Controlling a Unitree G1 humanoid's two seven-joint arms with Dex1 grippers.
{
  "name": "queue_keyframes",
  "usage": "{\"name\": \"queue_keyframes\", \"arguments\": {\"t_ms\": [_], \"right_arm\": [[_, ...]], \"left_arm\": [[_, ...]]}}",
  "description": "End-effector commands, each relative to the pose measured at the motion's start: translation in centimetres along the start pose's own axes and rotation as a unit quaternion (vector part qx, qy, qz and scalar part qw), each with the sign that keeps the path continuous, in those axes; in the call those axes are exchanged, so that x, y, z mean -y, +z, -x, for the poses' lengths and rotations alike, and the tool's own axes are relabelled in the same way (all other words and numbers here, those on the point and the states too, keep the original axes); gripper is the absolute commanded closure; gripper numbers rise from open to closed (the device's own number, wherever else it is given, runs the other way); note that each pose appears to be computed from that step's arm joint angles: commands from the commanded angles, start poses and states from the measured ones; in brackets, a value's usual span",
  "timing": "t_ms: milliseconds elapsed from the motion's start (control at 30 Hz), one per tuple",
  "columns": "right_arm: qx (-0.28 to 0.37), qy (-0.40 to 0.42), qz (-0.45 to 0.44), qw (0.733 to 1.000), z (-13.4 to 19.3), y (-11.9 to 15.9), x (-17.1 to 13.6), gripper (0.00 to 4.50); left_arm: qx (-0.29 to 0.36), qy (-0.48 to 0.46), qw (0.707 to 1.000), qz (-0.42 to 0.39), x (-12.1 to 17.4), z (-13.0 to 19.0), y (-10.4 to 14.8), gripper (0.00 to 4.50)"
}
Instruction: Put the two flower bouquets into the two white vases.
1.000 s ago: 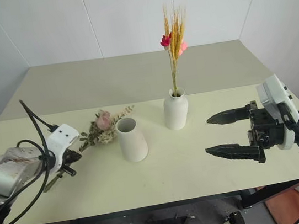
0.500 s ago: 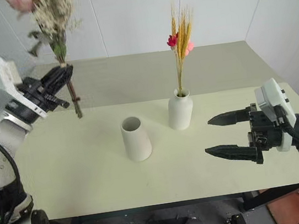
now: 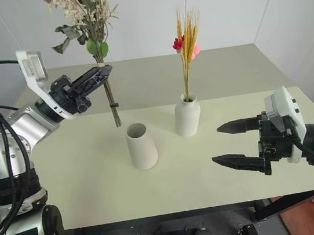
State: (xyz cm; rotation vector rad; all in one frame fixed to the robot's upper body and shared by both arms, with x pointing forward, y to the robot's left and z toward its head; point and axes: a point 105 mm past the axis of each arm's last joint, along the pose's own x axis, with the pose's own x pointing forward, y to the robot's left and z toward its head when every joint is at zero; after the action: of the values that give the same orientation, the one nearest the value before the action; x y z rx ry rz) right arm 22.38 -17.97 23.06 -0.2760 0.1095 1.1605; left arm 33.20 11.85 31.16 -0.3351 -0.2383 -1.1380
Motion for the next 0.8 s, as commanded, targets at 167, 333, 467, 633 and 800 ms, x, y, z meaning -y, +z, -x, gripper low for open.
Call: {"name": "queue_keyframes", "arguments": {"t_ms": [167,333,467,633,800], "right_arm": [[0.018,-0.015,0.022,0.999,0.2,1.0,-0.3,0.0],[0.021,-0.025,0.024,0.999,0.3,1.0,-0.4,0.0],[0.026,-0.025,0.028,0.999,0.4,1.2,-0.7,0.0],[0.024,-0.029,0.026,0.999,0.5,1.1,-0.6,0.0],[0.024,-0.031,0.025,0.999,0.5,1.0,-0.6,0.0]], "left_arm": [[0.012,-0.057,0.998,-0.009,1.0,-1.6,0.0,4.38],[-0.016,-0.061,0.998,-0.03,0.9,-1.5,-2.3,4.38],[-0.025,-0.063,0.997,-0.033,0.9,-1.5,-3.4,4.38],[-0.043,-0.066,0.996,-0.032,1.2,-1.2,-4.6,4.38],[-0.08,-0.055,0.995,-0.036,1.3,-0.1,-6.5,4.38]]}}
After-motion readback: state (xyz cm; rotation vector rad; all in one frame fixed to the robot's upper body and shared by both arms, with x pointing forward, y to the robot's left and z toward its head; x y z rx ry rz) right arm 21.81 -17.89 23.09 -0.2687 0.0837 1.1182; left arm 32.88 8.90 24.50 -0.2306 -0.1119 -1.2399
